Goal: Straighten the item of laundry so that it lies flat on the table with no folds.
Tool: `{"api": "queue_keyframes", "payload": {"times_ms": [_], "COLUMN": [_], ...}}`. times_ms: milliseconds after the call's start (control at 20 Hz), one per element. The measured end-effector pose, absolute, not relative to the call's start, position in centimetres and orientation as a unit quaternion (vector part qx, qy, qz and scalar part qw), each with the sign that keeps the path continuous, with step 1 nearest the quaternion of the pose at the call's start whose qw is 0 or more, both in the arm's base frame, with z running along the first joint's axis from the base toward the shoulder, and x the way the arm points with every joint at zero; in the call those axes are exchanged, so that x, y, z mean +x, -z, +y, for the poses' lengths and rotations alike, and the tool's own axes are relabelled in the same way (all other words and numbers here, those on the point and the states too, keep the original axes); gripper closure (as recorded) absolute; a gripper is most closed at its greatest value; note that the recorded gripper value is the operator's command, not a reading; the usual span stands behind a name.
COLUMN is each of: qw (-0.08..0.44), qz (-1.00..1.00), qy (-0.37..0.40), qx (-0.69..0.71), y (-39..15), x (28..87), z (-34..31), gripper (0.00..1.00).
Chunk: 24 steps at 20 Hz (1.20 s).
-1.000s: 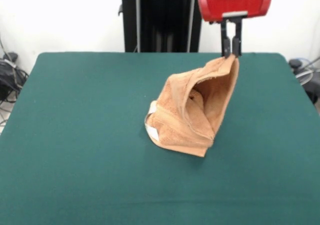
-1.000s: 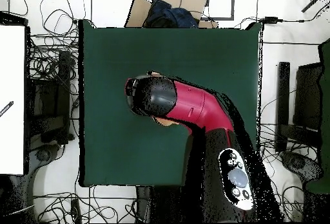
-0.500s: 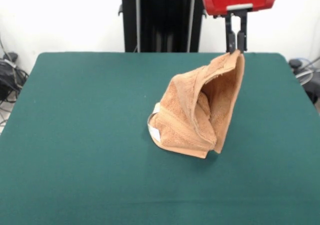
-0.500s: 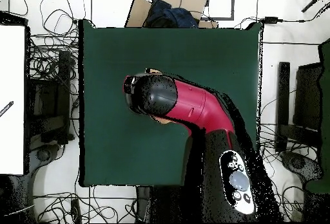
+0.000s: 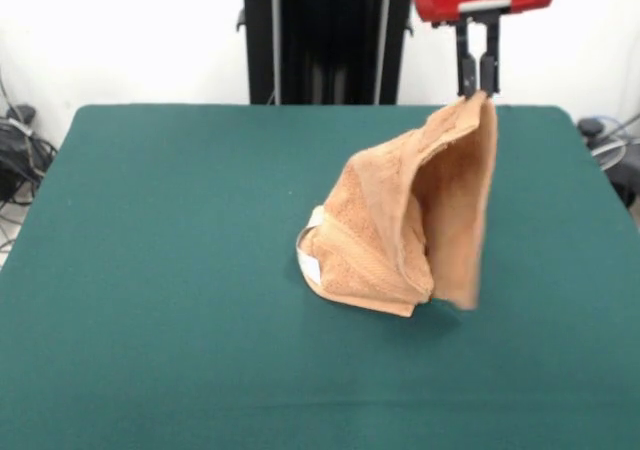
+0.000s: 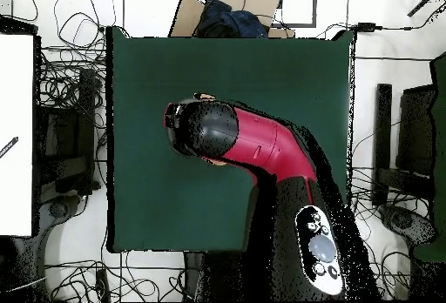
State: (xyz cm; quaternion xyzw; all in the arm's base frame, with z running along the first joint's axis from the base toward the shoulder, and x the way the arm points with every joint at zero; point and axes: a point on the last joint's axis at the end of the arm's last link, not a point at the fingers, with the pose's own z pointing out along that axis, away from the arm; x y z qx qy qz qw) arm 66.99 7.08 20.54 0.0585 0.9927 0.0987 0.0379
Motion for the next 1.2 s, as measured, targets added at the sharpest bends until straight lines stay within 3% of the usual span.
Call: {"api": "queue_keyframes", "payload": {"times_ms": [600,1200], "qw": [0.003,0.006], "qz": [0.994,0.994], "qy": [-0.104,-0.103], "qx": [0.031,0.031], "y": [-26.2,-26.5], "x": [65.6,65.7], "z": [9.2,9.2], "gripper": [1.0,1.0]}}
